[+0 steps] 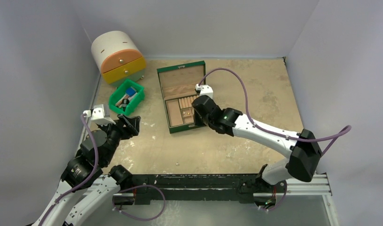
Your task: Organize the mixed jewelry
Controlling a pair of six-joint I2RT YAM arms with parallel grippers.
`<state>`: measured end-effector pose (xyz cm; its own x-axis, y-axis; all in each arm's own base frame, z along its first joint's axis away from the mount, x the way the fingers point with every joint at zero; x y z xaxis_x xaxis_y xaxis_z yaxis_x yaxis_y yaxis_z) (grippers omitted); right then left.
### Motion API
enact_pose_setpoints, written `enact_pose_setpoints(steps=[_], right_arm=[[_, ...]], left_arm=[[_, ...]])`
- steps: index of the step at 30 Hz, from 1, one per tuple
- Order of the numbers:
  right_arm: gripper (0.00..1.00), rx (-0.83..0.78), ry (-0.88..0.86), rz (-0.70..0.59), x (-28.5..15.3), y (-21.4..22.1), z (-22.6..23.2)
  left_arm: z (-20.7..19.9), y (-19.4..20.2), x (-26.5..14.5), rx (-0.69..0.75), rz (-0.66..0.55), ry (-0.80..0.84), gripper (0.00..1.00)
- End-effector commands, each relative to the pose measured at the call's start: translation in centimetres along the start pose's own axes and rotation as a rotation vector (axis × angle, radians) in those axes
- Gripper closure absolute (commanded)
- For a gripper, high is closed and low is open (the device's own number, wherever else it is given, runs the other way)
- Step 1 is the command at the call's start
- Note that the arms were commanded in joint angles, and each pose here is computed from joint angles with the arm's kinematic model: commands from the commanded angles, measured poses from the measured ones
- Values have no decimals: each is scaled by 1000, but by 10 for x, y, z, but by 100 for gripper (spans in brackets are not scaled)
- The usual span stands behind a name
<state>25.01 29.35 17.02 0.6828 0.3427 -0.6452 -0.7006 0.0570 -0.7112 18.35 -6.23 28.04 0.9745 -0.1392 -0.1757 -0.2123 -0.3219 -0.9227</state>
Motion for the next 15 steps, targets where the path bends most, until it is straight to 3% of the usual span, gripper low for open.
enact_pose_setpoints(steps=[1,15], right_arm=[[100,-60,50,-61,11,-33,-11],[100,-49,76,10,67,-39,-34]], left_arm=[[-1,-7,1,-31,-33,-3,32],[0,-9,0,-35,-43,-9,32]])
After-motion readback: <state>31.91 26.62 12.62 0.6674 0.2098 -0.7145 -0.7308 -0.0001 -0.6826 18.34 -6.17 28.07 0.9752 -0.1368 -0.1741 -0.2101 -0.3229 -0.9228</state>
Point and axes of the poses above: each gripper's point midway between its finger pads, its own x axis out along the fingers, its own z axis along the line the jaws close on, y = z × x, the point moved 1 cm from there along -x, back along the fingers, and after that the axes turned 4 degrees about x, right-handed, at the moved point
